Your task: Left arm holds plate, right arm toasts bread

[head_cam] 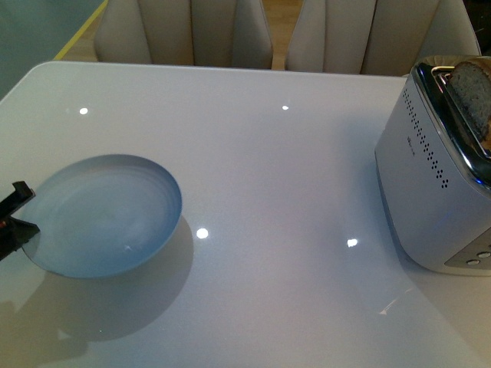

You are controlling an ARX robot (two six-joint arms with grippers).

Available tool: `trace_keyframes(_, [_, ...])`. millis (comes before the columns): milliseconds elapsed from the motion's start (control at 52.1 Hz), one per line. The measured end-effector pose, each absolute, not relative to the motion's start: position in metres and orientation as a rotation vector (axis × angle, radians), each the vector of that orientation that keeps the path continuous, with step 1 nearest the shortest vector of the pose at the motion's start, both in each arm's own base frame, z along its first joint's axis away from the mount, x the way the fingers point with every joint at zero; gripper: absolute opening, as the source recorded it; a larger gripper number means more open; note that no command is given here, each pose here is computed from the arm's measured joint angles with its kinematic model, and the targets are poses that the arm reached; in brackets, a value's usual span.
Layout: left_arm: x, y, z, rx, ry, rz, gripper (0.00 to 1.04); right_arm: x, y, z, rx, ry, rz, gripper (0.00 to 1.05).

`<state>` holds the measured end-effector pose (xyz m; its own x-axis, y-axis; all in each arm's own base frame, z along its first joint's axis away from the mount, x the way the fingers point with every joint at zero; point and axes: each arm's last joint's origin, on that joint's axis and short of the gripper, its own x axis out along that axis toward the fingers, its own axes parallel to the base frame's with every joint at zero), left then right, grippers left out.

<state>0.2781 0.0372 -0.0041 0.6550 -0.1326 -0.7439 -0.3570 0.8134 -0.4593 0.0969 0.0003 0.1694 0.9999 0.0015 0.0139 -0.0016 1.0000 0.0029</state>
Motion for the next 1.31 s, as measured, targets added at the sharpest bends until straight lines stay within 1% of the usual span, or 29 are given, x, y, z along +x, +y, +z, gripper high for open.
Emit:
trace_keyframes(269, [0.286,0.041,-0.024,-0.637,0.851,0.143,0.03,0.097,0.0,0.169,0.003,-0.014,0.002,0.96])
trace_keyframes(538, [0.284,0.044,-0.041,-0.641,0.87,0.16,0.03,0.097,0.0,0.169,0.003,-0.014,0.002,0.96])
trace_keyframes(768, [0.288,0.045,-0.043,-0.64,0.86,0.161,0.03,0.097,0.0,0.169,0.003,-0.014,0.002,0.96])
trace_keyframes(787, [0.288,0.045,-0.043,-0.642,0.86,0.162,0.04,0.097,0.0,0.169,0.003,-0.014,0.002,0.96])
trace_keyframes(922, [0.287,0.043,-0.043,-0.639,0.873,0.164,0.34,0.097,0.0,0.169,0.003,-0.014,0.002,0.96])
trace_keyframes(960, [0.287,0.043,-0.043,-0.638,0.874,0.166,0.41,0.097,0.0,0.169,0.003,-0.014,0.002,0.96])
trace_keyframes(979, [0.287,0.043,-0.043,-0.638,0.876,0.166,0.47,0.097,0.0,0.169,0.003,-0.014,0.002,0.96])
trace_keyframes(1037, [0.287,0.043,-0.041,-0.637,0.873,0.169,0.57,0.097,0.0,0.169,0.003,-0.014,0.002,0.96])
trace_keyframes(1171, [0.287,0.044,-0.021,-0.625,0.832,0.189,0.87,0.097,0.0,0.169,0.003,-0.014,0.002,0.96])
trace_keyframes(1210, [0.288,0.044,-0.014,-0.619,0.816,0.191,0.92,0.097,0.0,0.169,0.003,-0.014,0.002,0.96])
trace_keyframes(1229, [0.289,0.043,-0.006,-0.614,0.798,0.187,0.97,0.097,0.0,0.169,0.003,-0.014,0.002,0.96])
trace_keyframes(1248, [0.29,0.043,-0.001,-0.609,0.788,0.184,0.99,0.097,0.0,0.169,0.003,-0.014,0.002,0.96])
trace_keyframes(1306, [0.293,0.039,0.02,-0.584,0.746,0.175,0.97,0.097,0.0,0.169,0.003,-0.014,0.002,0.96])
